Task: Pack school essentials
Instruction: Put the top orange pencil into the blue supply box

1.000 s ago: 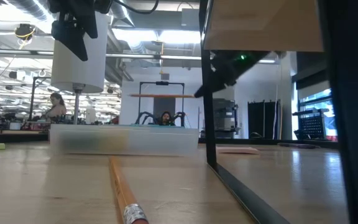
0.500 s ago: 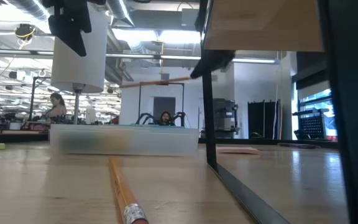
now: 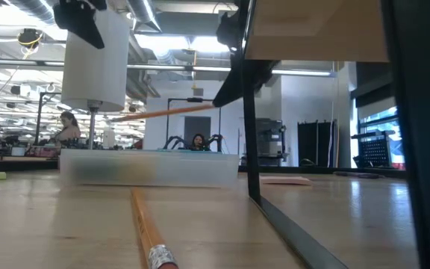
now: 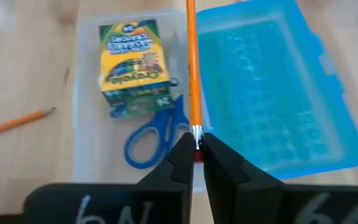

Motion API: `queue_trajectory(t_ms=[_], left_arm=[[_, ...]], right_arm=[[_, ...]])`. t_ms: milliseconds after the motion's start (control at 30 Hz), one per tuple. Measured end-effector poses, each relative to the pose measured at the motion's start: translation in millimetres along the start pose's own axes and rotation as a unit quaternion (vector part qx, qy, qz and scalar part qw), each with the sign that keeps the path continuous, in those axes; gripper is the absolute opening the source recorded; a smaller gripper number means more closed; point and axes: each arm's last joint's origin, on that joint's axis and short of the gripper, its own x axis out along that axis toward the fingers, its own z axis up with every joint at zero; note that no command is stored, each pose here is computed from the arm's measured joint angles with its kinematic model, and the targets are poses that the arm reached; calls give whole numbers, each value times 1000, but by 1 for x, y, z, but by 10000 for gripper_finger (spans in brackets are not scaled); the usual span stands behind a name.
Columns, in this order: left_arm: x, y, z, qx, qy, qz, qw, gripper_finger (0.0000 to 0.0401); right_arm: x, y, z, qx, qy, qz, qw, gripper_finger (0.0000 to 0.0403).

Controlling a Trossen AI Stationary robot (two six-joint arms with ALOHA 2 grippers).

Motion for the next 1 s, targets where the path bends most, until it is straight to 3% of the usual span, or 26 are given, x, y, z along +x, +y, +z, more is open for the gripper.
queue_trajectory(t_ms=[200, 633, 1000], left_arm=[[-11, 3, -1, -1, -23, -10, 1000, 395], [-12, 2, -1, 12, -24, -18, 999, 395], [-12, 0, -1, 23, -17, -34, 999, 395]], right_arm=[[19, 1, -8, 19, 18, 5, 1000, 28], [51, 4, -23, 3, 44, 27, 999, 28], [60, 5, -30, -11, 58, 29, 998, 28]])
